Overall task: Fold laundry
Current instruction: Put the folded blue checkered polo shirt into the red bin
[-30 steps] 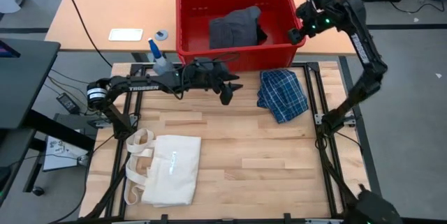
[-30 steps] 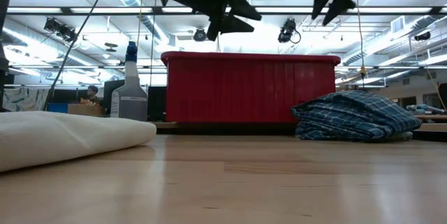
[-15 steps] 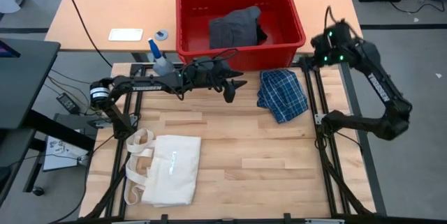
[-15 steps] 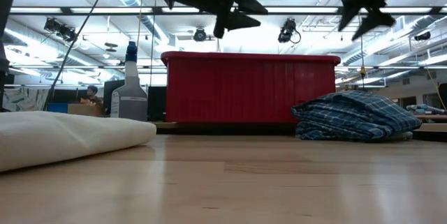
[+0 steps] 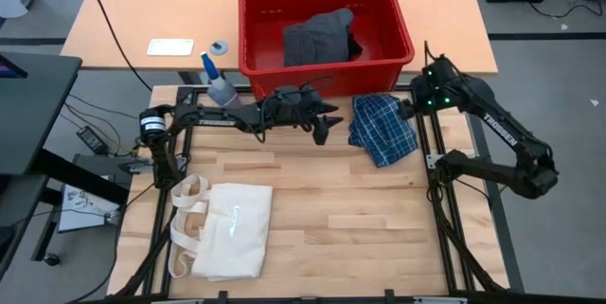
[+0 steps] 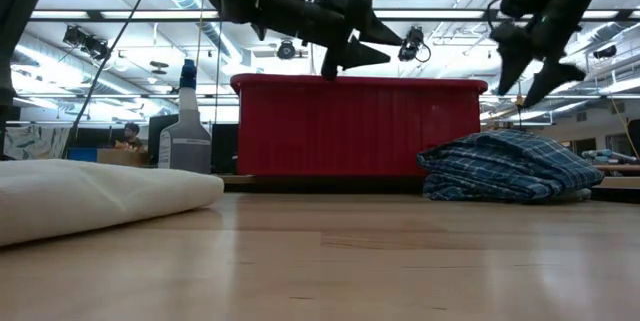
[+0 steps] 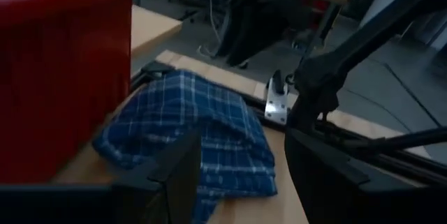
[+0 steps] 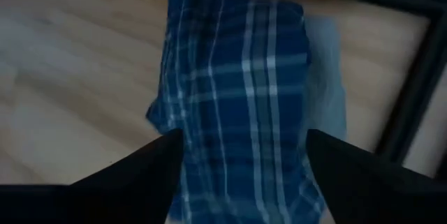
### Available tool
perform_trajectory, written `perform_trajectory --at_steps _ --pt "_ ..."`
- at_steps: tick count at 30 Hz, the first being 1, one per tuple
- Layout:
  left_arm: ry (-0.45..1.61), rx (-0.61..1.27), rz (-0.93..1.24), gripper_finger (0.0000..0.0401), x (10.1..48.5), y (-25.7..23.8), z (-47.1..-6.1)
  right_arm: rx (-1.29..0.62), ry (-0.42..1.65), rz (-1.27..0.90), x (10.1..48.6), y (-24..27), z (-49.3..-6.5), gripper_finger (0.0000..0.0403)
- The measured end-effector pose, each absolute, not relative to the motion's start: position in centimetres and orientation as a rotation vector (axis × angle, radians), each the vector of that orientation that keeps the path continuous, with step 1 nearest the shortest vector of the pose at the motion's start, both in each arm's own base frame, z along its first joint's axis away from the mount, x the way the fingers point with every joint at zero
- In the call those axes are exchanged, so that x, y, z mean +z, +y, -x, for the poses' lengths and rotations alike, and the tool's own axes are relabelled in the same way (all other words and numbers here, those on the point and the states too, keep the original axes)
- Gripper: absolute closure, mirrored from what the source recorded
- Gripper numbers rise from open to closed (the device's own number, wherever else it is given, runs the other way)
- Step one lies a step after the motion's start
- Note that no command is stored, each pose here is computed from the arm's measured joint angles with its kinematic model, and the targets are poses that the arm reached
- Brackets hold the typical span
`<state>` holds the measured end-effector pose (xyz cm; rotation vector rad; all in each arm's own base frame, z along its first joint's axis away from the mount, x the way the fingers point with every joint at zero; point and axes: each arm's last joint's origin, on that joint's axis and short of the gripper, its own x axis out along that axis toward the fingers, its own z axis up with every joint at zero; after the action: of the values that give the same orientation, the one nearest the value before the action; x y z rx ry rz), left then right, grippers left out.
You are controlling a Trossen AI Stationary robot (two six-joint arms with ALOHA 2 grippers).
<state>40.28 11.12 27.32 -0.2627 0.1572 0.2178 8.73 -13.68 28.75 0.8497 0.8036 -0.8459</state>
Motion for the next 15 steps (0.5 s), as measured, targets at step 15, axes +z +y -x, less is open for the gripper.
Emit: perform_trajectory --at_steps 15 --pt "0.171 0.169 0.255 0.0191 26.9 10.5 -40.7 -0.908 1.006 -0.937 22.1 -19.1 -11.5 0.0025"
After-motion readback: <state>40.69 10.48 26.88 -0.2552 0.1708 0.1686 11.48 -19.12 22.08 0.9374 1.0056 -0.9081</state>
